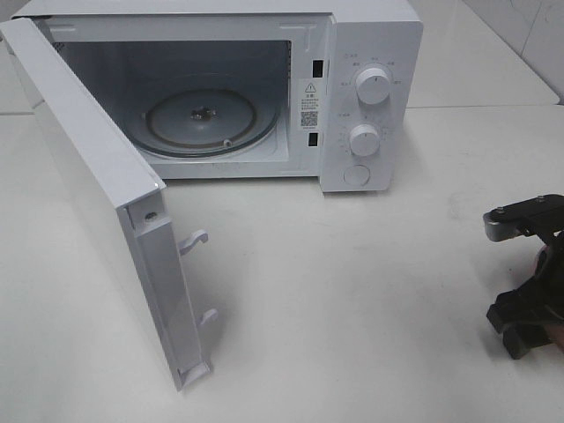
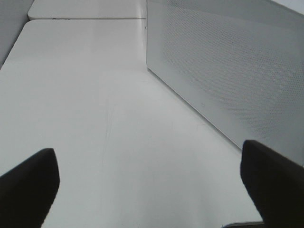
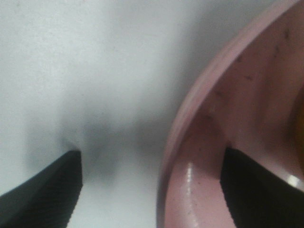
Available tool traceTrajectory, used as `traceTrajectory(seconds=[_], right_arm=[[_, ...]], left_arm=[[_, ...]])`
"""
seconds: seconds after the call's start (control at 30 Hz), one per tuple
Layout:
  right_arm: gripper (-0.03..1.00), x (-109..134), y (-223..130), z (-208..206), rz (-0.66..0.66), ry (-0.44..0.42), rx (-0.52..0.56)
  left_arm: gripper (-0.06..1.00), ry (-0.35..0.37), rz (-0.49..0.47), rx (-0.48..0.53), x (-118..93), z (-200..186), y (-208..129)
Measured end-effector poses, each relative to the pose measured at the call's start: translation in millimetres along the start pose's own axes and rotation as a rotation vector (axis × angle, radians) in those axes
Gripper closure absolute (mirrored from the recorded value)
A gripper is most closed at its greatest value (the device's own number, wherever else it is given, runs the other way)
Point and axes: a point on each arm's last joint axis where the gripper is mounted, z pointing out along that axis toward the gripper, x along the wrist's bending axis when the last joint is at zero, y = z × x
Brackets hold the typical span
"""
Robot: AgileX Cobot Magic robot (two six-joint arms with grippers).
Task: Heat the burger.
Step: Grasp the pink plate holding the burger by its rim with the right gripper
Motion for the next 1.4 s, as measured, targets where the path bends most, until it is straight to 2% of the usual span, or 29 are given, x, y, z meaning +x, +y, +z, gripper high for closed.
traceTrajectory(seconds=[0.03,0.07,0.1,0.13,0.17,0.2,0.23,0.27,0.3,0.7,0.87,0.93,1.2,1.4], right_arm=[[0.22,0.0,0.0,0.0,0.0,0.0,0.0],[0.31,0.0,0.4,0.2,0.007,-0.001,-0.003],[0.36,-0.4,0.6,0.2,0.01,-0.005,-0.006],[0.36,-0.4,0.6,0.2,0.01,-0.005,-0.006],[0.49,-1.5,0.7,0.2,0.002,-0.017,-0.008],[0.49,-1.5,0.7,0.2,0.002,-0.017,-0.008],[0.56,-2.0,0.8,0.5,-0.007,-0.023,-0.008],[0.68,-3.7,0.7,0.7,-0.026,-0.036,-0.006],[0.73,-3.7,0.5,0.7,-0.027,-0.037,-0.004],[0.73,-2.6,0.9,-0.3,-0.02,-0.044,0.005],[0.79,4.9,3.6,-2.4,-0.037,-0.09,0.03],[0.84,10.4,2.1,-4.0,-0.053,-0.142,0.05],[0.9,12.7,-0.2,-14.3,-0.054,-0.217,0.043],[0.9,12.1,-2.7,-23.2,-0.041,-0.243,0.033]], left_arm=[[-0.01,0.0,0.0,0.0,0.0,0.0,0.0],[-0.01,0.0,0.0,0.0,0.0,0.0,0.0],[-0.01,0.0,0.0,0.0,0.0,0.0,0.0],[-0.01,0.0,0.0,0.0,0.0,0.0,0.0],[-0.01,0.0,0.0,0.0,0.0,0.0,0.0],[-0.01,0.0,0.0,0.0,0.0,0.0,0.0],[-0.01,0.0,0.0,0.0,0.0,0.0,0.0],[-0.01,0.0,0.0,0.0,0.0,0.0,0.0],[-0.01,0.0,0.0,0.0,0.0,0.0,0.0],[-0.01,0.0,0.0,0.0,0.0,0.0,0.0],[-0.01,0.0,0.0,0.0,0.0,0.0,0.0],[-0.01,0.0,0.0,0.0,0.0,0.0,0.0],[-0.01,0.0,0.0,0.0,0.0,0.0,0.0],[-0.01,0.0,0.0,0.0,0.0,0.0,0.0]])
